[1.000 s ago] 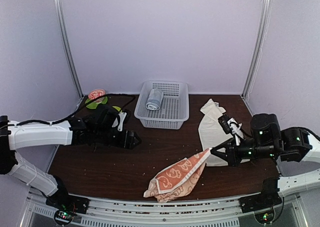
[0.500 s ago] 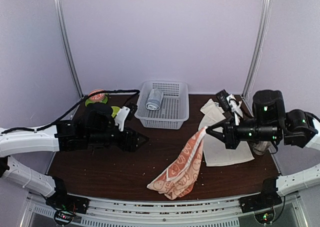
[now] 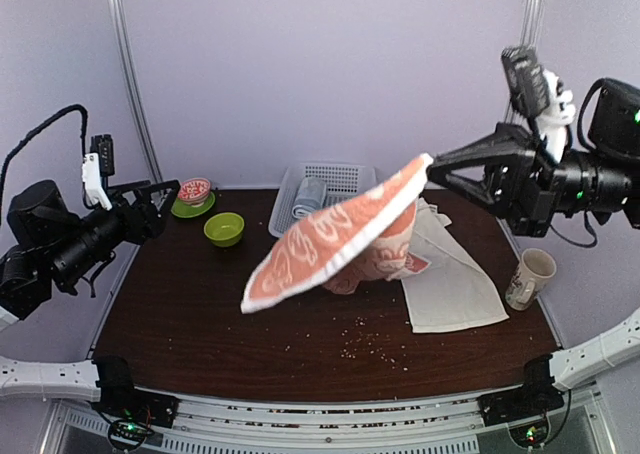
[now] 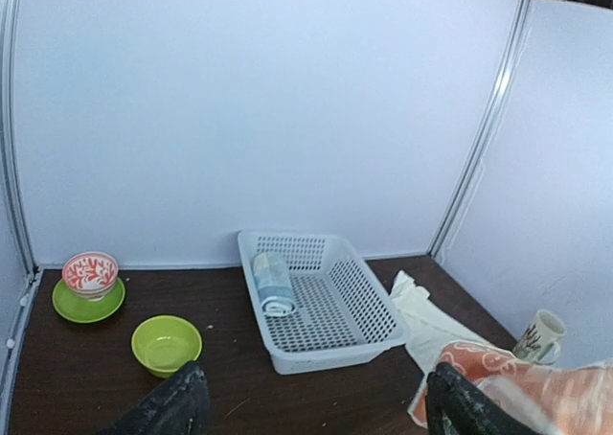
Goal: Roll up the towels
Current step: Adjust the towel at the center of the board, then place the towel at the center of the board.
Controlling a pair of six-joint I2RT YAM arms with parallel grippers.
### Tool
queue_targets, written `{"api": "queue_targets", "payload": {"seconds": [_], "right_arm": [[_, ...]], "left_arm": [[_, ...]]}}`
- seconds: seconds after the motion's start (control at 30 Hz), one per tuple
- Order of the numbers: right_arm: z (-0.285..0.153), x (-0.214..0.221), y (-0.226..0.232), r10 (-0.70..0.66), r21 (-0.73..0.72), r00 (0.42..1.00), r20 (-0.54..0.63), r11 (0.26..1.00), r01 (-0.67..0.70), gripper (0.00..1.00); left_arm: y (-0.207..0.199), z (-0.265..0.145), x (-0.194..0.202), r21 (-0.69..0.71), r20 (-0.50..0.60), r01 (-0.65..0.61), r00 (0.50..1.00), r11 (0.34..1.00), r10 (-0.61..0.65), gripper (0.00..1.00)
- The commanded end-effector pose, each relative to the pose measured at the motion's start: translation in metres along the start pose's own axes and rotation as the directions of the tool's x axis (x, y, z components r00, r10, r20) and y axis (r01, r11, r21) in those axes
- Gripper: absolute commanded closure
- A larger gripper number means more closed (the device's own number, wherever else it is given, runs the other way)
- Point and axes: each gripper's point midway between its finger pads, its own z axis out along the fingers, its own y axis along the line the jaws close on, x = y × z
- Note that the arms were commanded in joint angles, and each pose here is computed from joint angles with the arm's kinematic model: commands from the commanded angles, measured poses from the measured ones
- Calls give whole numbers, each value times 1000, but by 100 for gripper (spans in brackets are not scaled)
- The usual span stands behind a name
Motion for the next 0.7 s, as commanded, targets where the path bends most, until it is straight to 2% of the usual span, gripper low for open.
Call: {"api": "queue_targets", "payload": {"seconds": [0.0, 0.13, 0.23, 0.3, 0.5, 0.67], "right_arm": [[-8, 122, -68, 186, 247, 966, -179, 959, -139, 100], [-52, 192, -126, 328, 511, 933, -146, 833, -212, 100], [-84, 230, -152, 383, 681, 910, -160, 710, -179, 100], [-99, 248, -157, 410, 732, 889, -202, 666, -141, 100], [-126, 273, -141, 469, 748, 837, -283, 654, -114, 100], [-130, 283, -119, 546, 723, 785, -292, 663, -192, 100]], "left_arm": [[12, 24, 64, -80, -163, -120, 981, 990, 105, 19], [-6, 51, 108, -13, -274, -134, 954, 991, 125, 19], [-23, 69, 142, 49, -356, -130, 924, 990, 139, 19], [-33, 82, 167, 91, -412, -132, 897, 987, 158, 20], [-56, 119, 220, 151, -530, -147, 823, 977, 206, 20], [-55, 155, 261, 90, -644, -219, 731, 972, 225, 23]]}}
